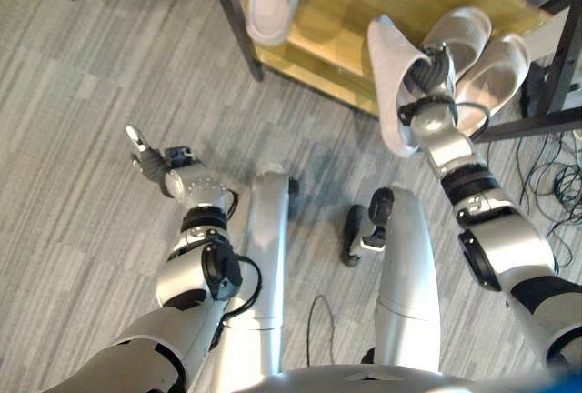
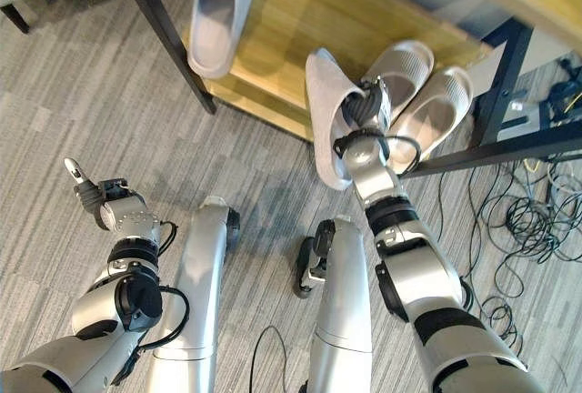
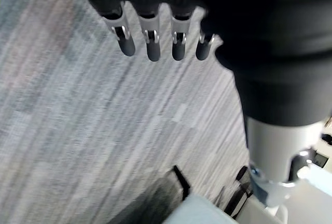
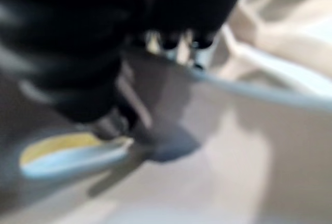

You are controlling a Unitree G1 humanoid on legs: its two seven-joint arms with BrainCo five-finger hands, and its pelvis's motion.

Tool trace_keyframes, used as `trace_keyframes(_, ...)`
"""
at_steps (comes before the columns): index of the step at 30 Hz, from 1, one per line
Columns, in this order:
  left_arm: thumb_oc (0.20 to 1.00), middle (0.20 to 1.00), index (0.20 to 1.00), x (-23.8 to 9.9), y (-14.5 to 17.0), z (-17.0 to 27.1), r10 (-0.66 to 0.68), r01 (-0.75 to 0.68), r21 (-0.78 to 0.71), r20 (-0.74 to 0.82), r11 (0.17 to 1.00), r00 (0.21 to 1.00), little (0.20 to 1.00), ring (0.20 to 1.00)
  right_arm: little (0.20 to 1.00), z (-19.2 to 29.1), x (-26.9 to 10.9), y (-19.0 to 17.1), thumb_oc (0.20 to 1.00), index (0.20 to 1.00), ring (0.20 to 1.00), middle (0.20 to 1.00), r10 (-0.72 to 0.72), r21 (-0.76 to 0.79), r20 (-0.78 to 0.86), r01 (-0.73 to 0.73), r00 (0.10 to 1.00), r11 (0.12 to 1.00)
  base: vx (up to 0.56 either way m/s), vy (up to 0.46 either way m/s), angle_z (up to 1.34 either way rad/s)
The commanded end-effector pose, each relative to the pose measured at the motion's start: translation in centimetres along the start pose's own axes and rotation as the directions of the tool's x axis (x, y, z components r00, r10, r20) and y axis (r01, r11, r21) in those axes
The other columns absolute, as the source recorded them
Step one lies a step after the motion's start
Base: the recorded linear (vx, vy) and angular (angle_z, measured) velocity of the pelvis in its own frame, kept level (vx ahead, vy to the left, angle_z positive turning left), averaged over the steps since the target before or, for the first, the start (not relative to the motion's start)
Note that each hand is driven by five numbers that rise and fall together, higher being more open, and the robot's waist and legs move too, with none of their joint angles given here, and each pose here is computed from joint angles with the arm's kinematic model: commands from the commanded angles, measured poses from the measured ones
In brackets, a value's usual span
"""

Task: Arrange the slippers neatly on the shoe rack.

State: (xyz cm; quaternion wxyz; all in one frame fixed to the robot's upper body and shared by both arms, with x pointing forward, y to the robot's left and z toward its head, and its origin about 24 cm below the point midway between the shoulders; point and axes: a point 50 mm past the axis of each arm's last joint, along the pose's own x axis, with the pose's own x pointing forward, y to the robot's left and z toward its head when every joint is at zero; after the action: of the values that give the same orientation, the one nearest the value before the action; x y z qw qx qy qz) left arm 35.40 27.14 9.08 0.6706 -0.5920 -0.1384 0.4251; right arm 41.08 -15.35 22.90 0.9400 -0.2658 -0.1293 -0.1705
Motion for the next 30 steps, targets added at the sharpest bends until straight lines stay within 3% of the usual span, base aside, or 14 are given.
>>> trace_keyframes(1,1.0,1.0,1.0,0.5,-2.2,1.5,-0.037,0.041,-0.071,0.063,0.997,0.997,1.0,1.0,0.2,3.6,1.0,-0.8,0.2,0.2,0.2,0.2,0.007,-0.046,0.093,-0.002,0.996,0.999,0.06,0.061,-0.09)
trace_keyframes(7,1.0,1.0,1.0,0.0,-0.5,0.2,0.003,-0.001,-0.065,0.025,0.998,1.0,1.0,1.0,0.2,5.7,1.3,-1.5,0.2,0.2,0.2,0.2,0.042,-0.103,0.171,-0.025,0.984,0.994,0.06,0.05,-0.06)
trace_keyframes(16,1.0,1.0,1.0,-0.5,0.9,-1.0,0.008,-0.01,-0.076,-0.025,0.997,1.0,1.0,1.0,0.2,10.1,2.4,-3.4,0.2,0.2,0.2,0.2,-0.011,-0.191,0.289,0.069,0.957,0.979,0.02,0.015,0.01)
trace_keyframes(22,1.0,1.0,1.0,-0.7,2.9,-1.5,0.03,-0.032,-0.057,-0.05,0.998,0.998,1.0,1.0,0.2,12.6,2.6,-3.7,0.2,0.2,0.2,0.2,-0.022,-0.167,0.362,0.089,0.932,0.982,0.02,0.035,0.03)
trace_keyframes(30,1.0,1.0,1.0,-2.1,3.6,-3.3,-0.022,0.015,-0.054,-0.122,0.998,0.992,1.0,1.0,0.2,12.4,3.9,-4.2,0.2,0.2,0.2,0.2,-0.042,-0.285,0.272,0.122,0.961,0.951,0.03,0.051,0.04)
